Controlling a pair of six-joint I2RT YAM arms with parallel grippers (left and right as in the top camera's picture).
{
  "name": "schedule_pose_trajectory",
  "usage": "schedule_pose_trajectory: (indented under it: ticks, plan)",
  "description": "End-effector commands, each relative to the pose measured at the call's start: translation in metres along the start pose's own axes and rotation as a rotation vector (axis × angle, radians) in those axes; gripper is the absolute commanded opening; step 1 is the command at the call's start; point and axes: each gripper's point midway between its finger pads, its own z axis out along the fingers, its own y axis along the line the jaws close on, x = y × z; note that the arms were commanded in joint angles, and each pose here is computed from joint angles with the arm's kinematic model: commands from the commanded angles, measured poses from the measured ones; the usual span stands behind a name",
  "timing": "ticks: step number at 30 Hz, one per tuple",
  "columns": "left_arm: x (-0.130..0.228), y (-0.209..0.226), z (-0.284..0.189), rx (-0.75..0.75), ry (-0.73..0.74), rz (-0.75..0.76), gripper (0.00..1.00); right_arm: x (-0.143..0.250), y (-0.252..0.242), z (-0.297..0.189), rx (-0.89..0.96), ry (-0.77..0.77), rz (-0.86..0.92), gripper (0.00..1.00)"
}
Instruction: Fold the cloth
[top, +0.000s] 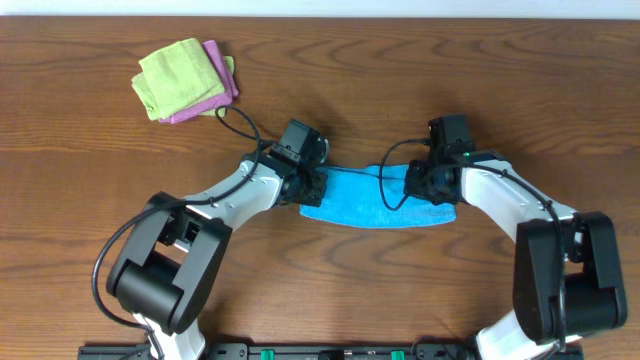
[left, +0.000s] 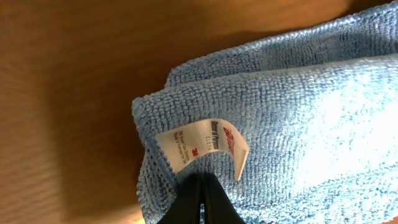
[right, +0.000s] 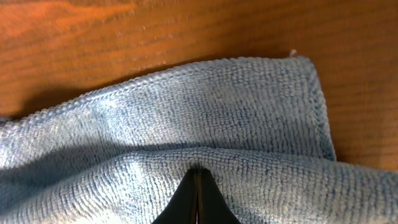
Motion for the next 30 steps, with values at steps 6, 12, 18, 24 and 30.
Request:
schedule_pose_trajectory:
  ticks: [6, 12, 18, 24, 30]
  plan:
    - [-0.019, 0.029, -0.005, -0.065, -0.042, -0.011, 0.06, -0.005, 0.002, 0.005, 0.010, -0.019, -0.025, 0.02]
    - [-0.022, 0.030, -0.005, -0.064, -0.052, -0.013, 0.06, -0.009, 0.005, 0.007, 0.001, -0.021, -0.025, 0.02]
    - [-0.022, 0.029, -0.005, -0.057, -0.050, -0.014, 0.06, -0.011, 0.013, 0.016, -0.010, 0.010, -0.034, 0.02]
    - [-0.025, 0.029, -0.005, -0.057, -0.062, -0.012, 0.06, -0.018, 0.017, 0.022, -0.010, 0.013, -0.041, 0.01]
    - [-0.028, 0.033, -0.003, -0.066, -0.071, -0.018, 0.06, -0.026, 0.021, 0.022, -0.015, 0.000, -0.051, 0.02]
